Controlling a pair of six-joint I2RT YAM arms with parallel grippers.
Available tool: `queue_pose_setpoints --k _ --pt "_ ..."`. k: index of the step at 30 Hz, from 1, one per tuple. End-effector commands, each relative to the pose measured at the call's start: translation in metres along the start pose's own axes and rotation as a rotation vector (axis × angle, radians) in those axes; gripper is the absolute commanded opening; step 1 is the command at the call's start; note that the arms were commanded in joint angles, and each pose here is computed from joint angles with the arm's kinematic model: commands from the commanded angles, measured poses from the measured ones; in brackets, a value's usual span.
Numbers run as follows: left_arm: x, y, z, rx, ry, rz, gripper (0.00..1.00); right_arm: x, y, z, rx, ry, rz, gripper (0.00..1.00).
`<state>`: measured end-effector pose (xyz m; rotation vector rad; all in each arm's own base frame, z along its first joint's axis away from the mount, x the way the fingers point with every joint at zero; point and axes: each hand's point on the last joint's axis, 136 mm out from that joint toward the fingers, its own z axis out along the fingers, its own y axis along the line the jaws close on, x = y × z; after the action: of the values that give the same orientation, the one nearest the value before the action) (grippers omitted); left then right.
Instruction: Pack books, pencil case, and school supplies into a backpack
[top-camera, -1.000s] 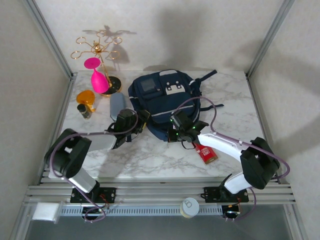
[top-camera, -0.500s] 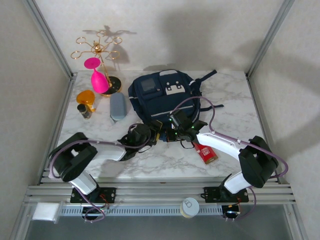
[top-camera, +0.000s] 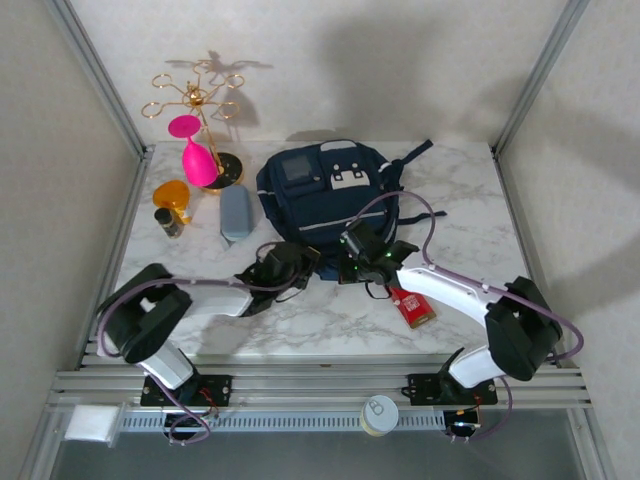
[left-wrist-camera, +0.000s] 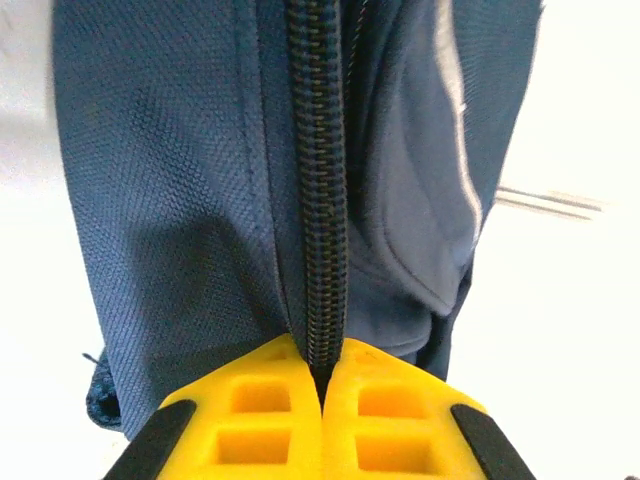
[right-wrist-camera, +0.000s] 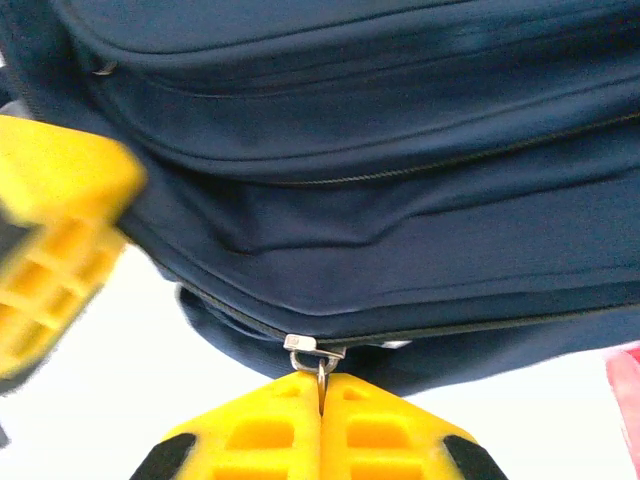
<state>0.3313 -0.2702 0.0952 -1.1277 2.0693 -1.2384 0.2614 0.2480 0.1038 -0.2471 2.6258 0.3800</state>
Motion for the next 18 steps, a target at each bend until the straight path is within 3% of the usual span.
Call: queue_pose_setpoints --k 1,5,10,12,13,16,18 --pt "-0.074 0.01 -0.02 -0.039 -0.163 0.079 0.0 0.039 -0.058 -0.015 0.218 0.103 0.054 0.0" --pt "-0.105 0.009 -0.023 -0.064 -0.132 0.143 0.0 0.032 -0.076 -0.019 0.287 0.078 0.082 0.0" --pt "-0.103 -0.02 -0.015 -0.019 -0.068 0.194 0.02 -0.001 -0.003 -0.009 0.09 0.024 -0.059 0.0" --pt "-0.097 -0.027 -0.018 -0.016 -0.053 0.226 0.33 -0.006 0.025 -0.004 -0.003 0.023 -0.085 0.0" --pt "-0.093 -0.028 -0.023 -0.018 -0.058 0.238 0.44 -0.006 0.036 -0.002 -0.049 0.024 -0.08 0.0" --pt "-0.077 -0.018 -0.041 -0.053 -0.076 0.244 0.61 -0.007 0.046 0.003 -0.105 0.019 -0.044 0.0" --pt "-0.06 -0.013 -0.048 -0.034 -0.065 0.197 0.66 -0.006 0.047 0.005 -0.113 0.015 -0.045 0.0"
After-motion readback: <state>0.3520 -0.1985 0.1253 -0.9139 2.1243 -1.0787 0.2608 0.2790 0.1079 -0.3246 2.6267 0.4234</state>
